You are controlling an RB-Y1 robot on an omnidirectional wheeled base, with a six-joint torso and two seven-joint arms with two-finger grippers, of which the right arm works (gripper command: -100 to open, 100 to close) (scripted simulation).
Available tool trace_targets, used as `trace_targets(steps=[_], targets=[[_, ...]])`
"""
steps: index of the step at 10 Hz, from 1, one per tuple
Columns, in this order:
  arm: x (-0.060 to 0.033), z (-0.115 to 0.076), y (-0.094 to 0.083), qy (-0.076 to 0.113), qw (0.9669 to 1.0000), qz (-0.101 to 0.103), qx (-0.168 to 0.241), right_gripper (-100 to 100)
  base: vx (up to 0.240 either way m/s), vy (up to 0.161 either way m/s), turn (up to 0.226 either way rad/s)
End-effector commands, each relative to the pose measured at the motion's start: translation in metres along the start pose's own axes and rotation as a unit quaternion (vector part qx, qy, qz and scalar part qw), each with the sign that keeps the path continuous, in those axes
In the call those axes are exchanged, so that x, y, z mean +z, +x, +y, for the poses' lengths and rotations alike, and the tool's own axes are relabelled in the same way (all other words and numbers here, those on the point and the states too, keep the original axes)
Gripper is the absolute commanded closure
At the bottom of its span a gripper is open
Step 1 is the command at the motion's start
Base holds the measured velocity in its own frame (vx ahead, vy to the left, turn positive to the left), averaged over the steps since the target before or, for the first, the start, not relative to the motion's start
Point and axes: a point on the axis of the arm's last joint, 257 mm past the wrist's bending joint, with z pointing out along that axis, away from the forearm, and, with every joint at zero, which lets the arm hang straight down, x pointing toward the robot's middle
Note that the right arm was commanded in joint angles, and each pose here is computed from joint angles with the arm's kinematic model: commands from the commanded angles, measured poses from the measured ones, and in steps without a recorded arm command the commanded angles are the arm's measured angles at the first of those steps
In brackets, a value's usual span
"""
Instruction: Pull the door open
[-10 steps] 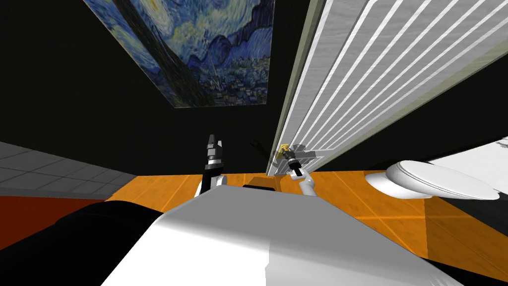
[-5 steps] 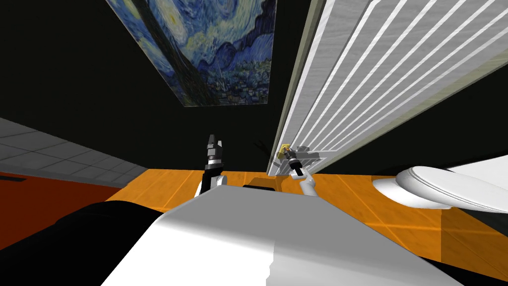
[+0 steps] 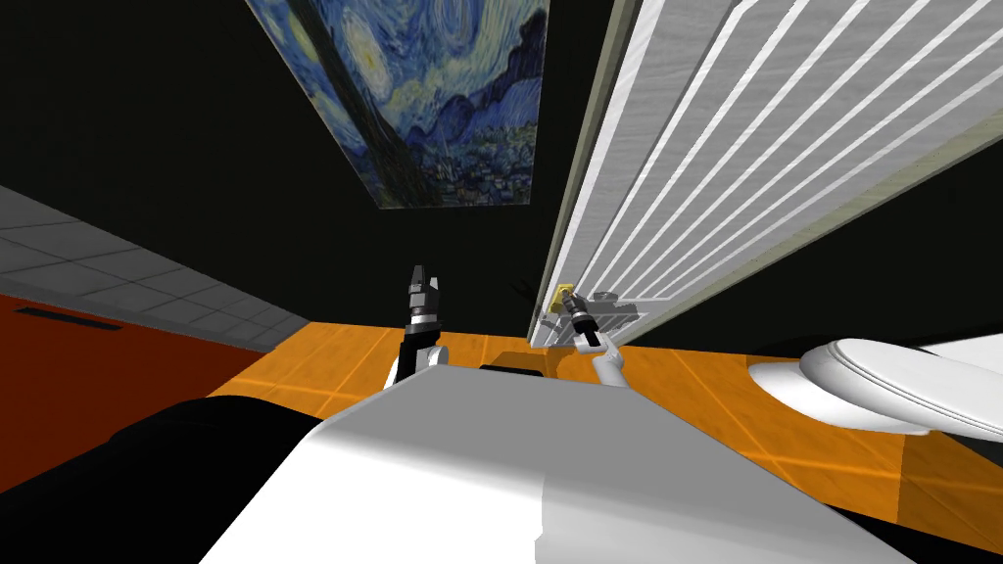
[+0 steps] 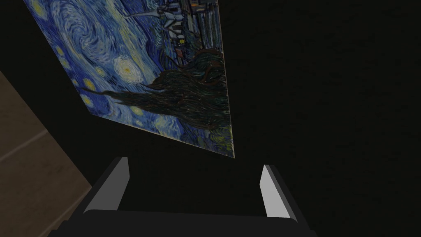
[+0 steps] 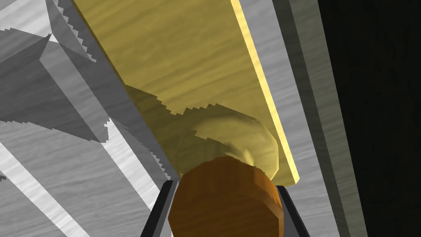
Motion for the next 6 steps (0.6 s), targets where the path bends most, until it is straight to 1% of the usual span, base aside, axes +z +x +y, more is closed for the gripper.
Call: trace_targets(steps=[1,2,3,4,5,6], targets=[[0.0004,0.0019,0.0032,0.001,0.9993,0.000,0.037,100,-0.050,-0.040,0.149],[0.0008,-0.0011,0.0011,0.005,0.9984,-0.003,0.057,100,-0.062,-0.048,0.131],[0.0008,-0.0011,0.0011,0.005,0.9980,-0.003,0.063,100,-0.055,-0.043,0.071],[0.0012,-0.0041,-0.0009,0.009,0.9960,-0.007,0.089,100,-0.054,-0.029,0.080],[0.0017,-0.0076,-0.0033,0.013,0.9937,-0.011,0.111,100,-0.085,-0.044,0.164],[0.0017,-0.0076,-0.0033,0.013,0.9930,-0.011,0.117,100,-0.061,-0.046,0.076]])
